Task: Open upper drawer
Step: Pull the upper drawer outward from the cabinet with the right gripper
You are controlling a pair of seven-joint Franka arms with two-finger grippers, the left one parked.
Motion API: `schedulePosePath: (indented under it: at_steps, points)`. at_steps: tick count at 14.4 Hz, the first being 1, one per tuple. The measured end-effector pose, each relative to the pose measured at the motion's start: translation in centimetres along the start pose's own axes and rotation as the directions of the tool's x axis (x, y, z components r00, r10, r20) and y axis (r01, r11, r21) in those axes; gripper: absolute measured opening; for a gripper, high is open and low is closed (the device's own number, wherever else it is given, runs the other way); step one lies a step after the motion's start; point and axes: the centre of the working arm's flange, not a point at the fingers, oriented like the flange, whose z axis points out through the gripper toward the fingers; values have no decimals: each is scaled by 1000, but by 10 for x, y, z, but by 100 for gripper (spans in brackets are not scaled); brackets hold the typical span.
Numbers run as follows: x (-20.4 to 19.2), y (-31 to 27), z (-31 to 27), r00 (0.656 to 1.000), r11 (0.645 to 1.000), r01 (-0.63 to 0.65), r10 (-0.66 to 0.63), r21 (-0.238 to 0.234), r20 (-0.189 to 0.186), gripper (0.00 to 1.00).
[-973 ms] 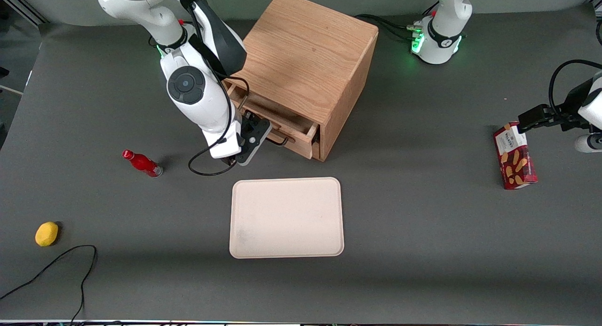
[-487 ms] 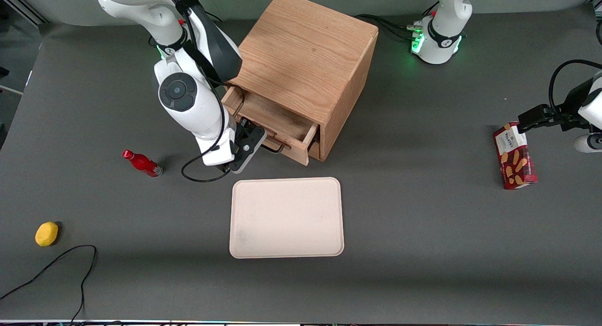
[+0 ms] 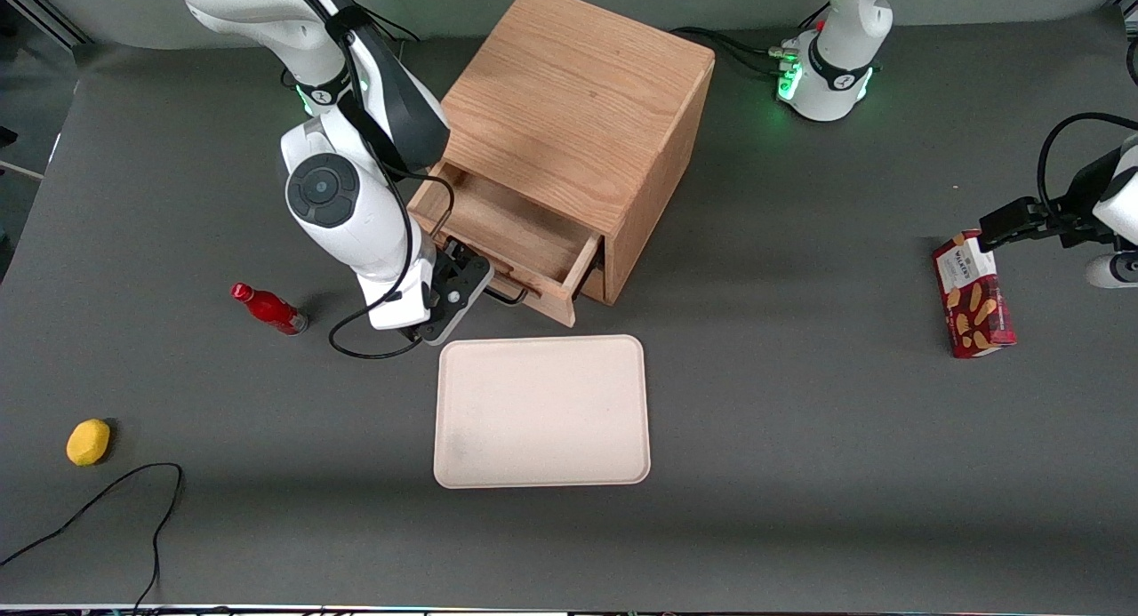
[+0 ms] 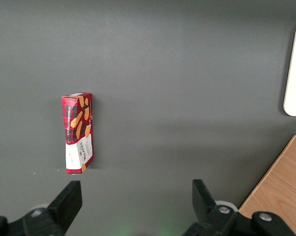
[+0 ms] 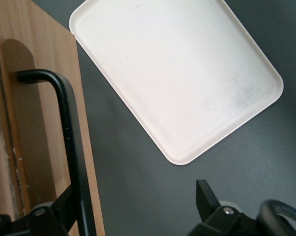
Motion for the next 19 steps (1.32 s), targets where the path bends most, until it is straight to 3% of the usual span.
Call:
schedulePosePath:
  at_steps: [6,19]
  points:
    - [-4,19,3,1000,1000,-22,22,-10,4,100]
    - [6,49,-3,999,999,-32,31,-30,-25,100]
